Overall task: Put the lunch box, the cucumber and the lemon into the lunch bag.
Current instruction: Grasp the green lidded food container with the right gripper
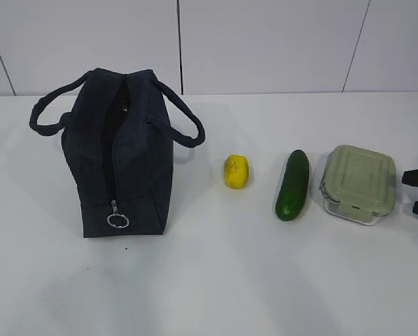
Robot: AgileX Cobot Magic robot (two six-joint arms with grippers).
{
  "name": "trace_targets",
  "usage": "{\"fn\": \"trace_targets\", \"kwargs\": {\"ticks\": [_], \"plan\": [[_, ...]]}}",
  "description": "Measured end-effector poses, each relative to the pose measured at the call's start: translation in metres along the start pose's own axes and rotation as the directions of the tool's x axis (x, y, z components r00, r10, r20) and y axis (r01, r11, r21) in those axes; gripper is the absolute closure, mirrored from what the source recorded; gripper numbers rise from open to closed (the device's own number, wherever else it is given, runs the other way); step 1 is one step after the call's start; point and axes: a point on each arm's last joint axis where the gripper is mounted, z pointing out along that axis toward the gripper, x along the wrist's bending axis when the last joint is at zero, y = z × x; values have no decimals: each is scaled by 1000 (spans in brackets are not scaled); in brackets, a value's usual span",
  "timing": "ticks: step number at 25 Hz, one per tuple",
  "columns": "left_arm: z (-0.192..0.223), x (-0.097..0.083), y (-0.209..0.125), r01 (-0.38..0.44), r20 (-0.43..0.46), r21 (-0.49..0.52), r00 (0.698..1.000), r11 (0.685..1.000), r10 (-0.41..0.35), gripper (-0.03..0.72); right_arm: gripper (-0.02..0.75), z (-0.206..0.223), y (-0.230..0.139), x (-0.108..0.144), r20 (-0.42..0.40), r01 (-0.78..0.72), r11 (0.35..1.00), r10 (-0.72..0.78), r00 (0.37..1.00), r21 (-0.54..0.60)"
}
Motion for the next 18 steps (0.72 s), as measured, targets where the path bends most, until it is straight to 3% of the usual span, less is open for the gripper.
{"fn": "trace_targets", "kwargs": {"ticks": [8,18], "plan": [[0,0,0,0,0,0,1000,1000,0,449,88,15,8,11,-25,66,998,-66,998,2],[0,0,0,0,0,0,1000,1000,0,449,88,29,2,-8,-34,18,1000,-17,999,16]]}}
